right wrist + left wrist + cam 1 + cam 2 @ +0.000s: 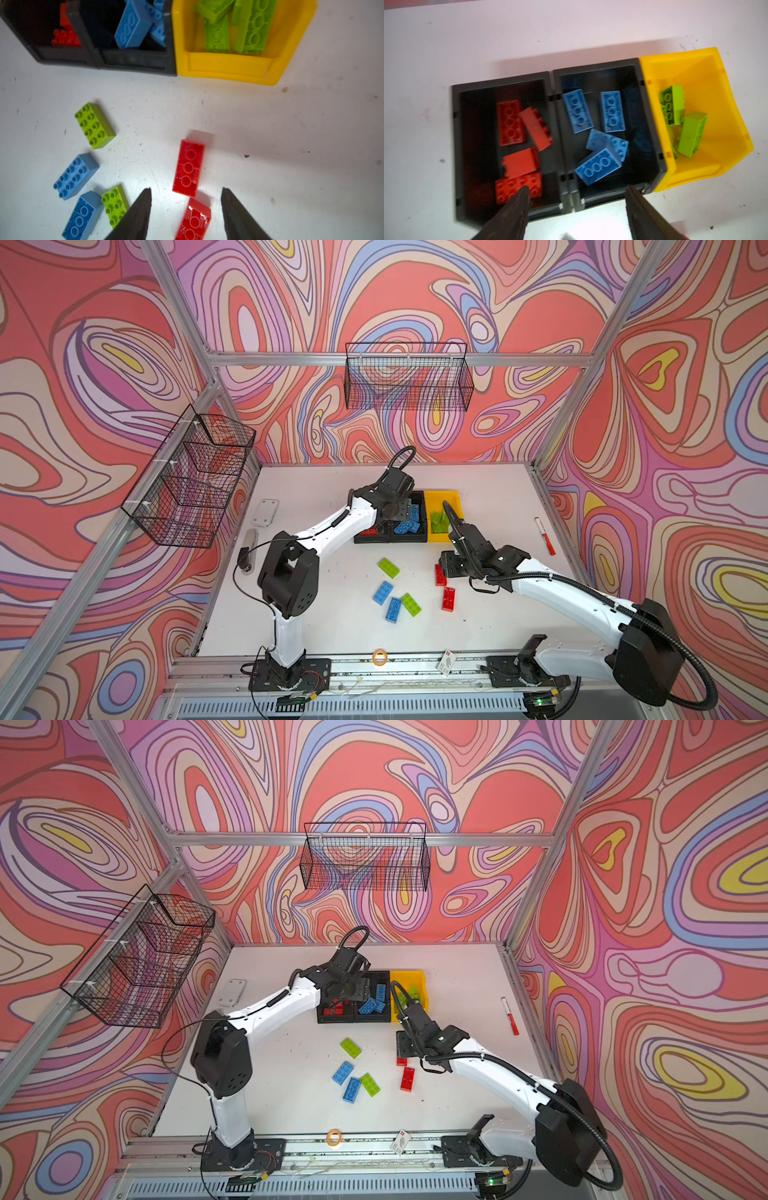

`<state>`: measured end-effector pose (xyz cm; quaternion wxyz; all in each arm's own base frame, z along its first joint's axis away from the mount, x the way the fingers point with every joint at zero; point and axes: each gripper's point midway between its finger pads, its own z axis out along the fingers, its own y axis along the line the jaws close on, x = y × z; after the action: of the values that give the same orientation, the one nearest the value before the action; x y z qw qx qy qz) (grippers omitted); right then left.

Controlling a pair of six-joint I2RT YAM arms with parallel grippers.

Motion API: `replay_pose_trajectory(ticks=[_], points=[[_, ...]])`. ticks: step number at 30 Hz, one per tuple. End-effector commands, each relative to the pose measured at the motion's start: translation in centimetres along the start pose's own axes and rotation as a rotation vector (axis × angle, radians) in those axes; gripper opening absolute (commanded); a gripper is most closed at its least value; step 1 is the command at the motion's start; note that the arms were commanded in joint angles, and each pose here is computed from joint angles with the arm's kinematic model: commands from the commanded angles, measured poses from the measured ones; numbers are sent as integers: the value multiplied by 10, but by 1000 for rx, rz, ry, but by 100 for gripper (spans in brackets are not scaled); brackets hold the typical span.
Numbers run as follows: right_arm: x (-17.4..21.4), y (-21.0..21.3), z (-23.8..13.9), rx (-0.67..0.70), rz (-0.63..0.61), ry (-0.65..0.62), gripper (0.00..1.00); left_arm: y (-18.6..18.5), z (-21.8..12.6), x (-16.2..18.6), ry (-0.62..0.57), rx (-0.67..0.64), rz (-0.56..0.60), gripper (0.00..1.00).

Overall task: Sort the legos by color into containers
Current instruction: 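Carry the blue brick to the middle black bin with the left gripper and release, then lower the right gripper onto a lime-green brick while the left gripper withdraws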

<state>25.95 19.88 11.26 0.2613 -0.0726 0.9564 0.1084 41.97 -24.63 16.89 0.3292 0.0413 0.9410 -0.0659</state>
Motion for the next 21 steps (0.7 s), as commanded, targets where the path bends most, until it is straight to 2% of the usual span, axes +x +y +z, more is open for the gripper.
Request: replay_pose_trajectory(ticks=[1,6,10,15,21], points=[[-3,32,9,-10,-110,-5,58,43,-37,-13,-97,-53,-71,75],[2,82,32,-8,-260,20,58,99,-72,14,-118,-112,-142,75],[-4,112,51,-38,-278,11,58,135,-86,51,-90,-149,-203,75],[-8,131,76,-37,-321,34,58,158,-94,95,-52,-160,-291,75],[-9,149,93,-43,-390,63,58,170,-102,122,-33,-178,-317,75]])
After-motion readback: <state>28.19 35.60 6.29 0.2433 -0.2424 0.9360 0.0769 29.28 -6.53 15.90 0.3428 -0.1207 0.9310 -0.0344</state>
